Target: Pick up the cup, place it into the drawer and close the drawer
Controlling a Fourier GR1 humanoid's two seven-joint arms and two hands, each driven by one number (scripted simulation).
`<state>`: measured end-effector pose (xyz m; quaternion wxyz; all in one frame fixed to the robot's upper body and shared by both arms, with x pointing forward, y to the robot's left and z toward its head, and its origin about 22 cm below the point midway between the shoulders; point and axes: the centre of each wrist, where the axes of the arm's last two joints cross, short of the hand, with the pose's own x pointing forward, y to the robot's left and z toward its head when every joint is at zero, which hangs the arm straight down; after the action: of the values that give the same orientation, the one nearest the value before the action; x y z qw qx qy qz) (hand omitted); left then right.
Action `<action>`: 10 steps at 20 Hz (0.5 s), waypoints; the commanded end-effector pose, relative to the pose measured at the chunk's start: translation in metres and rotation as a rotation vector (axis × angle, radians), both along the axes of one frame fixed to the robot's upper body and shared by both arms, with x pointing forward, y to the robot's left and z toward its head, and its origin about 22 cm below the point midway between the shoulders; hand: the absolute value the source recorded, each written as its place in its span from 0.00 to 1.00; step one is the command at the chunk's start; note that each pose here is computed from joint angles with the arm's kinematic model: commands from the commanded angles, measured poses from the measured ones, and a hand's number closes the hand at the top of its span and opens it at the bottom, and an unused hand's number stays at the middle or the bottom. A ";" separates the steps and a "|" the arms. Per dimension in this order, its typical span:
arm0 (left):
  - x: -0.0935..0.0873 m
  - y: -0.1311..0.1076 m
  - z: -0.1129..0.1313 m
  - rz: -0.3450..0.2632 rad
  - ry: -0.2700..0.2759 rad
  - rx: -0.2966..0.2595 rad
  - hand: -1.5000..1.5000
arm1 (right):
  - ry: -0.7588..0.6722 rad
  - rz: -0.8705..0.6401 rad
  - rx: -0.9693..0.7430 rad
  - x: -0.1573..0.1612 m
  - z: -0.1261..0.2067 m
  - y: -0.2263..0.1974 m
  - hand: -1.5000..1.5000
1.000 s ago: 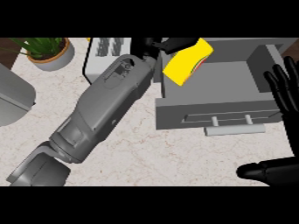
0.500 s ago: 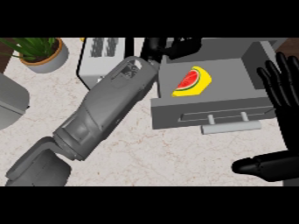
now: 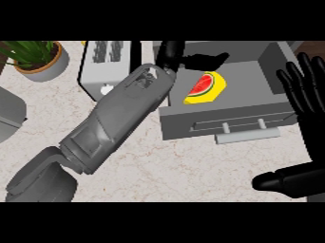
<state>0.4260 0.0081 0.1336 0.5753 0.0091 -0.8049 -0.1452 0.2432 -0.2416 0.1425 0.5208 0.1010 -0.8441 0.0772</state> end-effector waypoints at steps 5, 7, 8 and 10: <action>-0.007 -0.006 0.004 -0.075 -0.029 -0.174 0.00 | 0.019 0.041 0.044 -0.006 -0.004 -0.007 0.00; -0.015 -0.015 0.014 -0.093 -0.061 -0.232 0.00 | 0.026 0.049 0.055 -0.007 -0.013 0.004 0.00; -0.011 -0.009 0.009 -0.088 -0.076 -0.260 0.00 | 0.033 0.060 0.070 -0.005 -0.006 -0.002 0.00; -0.004 -0.008 0.024 -0.112 -0.073 -0.308 0.00 | 0.035 0.054 0.056 -0.014 -0.005 -0.019 0.00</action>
<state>0.4184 -0.0017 0.1482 0.5459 -0.0859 -0.8295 -0.0806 0.2371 -0.2476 0.1378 0.5259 0.1348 -0.8372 0.0659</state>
